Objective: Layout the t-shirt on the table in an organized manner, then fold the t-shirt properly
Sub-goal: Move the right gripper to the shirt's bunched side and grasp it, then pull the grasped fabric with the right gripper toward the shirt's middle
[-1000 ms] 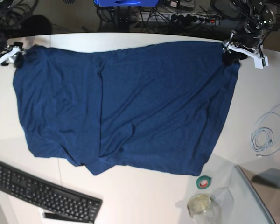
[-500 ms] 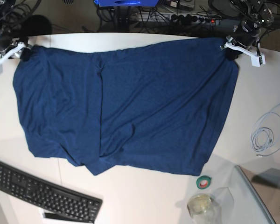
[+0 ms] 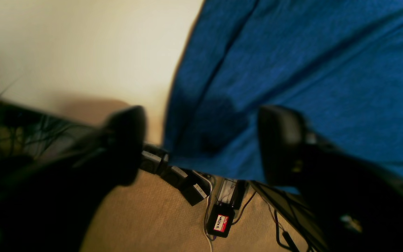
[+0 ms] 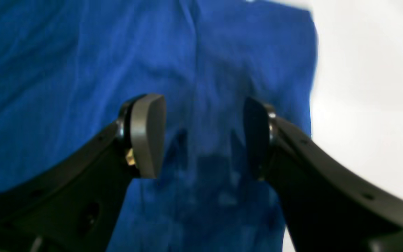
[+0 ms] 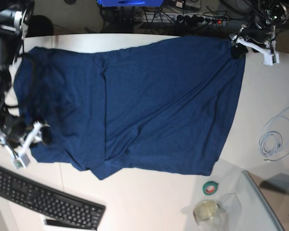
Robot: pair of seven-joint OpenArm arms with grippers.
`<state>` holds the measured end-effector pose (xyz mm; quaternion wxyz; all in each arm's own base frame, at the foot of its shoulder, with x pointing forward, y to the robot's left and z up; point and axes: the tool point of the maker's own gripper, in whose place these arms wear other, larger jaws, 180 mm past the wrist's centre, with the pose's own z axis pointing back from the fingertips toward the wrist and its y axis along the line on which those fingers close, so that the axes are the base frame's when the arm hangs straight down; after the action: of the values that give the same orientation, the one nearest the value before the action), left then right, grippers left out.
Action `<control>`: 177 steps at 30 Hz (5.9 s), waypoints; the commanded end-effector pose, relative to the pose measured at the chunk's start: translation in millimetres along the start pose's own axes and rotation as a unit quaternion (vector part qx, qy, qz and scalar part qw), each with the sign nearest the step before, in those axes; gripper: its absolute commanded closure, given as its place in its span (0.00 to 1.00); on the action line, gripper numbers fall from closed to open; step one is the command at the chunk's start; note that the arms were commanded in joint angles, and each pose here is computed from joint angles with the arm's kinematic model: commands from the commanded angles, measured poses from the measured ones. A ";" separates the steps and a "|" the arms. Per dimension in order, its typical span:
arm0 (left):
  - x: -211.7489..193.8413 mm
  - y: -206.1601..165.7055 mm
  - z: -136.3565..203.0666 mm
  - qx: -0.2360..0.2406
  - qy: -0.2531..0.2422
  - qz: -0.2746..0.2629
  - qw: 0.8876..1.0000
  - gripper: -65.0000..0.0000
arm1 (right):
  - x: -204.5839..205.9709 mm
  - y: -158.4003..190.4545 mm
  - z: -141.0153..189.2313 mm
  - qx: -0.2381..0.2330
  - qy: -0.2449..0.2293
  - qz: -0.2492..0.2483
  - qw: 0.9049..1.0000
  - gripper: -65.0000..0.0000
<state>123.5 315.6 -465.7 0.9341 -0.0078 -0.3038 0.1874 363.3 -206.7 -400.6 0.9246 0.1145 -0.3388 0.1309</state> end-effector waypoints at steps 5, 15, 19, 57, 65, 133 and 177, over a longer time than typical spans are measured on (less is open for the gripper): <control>26.7 33.3 23.2 0.046 -0.047 0.003 0.998 0.18 | 50.2 6.0 -29.1 0.023 -0.032 0.004 0.999 0.48; 37.1 66.3 50.6 0.096 -0.076 0.015 0.992 0.18 | 69.6 19.0 -75.4 0.050 -0.030 -0.004 0.998 0.49; 34.4 72.3 53.7 0.104 -0.076 0.022 0.991 0.18 | 61.7 16.4 -84.3 0.052 -0.040 -0.023 0.998 0.50; 33.5 72.0 52.9 0.103 -0.074 0.023 0.992 0.18 | 45.7 -2.7 -90.6 0.005 -0.039 -0.057 0.998 0.99; 33.5 72.0 52.9 0.103 -0.074 0.023 0.992 0.18 | 69.8 11.5 -68.2 0.009 -0.058 0.009 0.998 0.99; 45.2 82.1 57.8 0.112 -0.081 0.008 0.990 0.18 | 56.0 98.7 -48.8 0.066 -0.077 0.001 0.995 1.00; 58.9 86.8 59.1 0.115 -0.091 -0.002 0.989 0.18 | -57.5 233.2 21.3 0.243 0.006 0.046 0.969 0.58</control>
<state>100.0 403.3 -407.0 0.9036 0.1057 -0.3482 0.2262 221.5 -3.8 -408.3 0.8756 0.3145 -0.2680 0.2502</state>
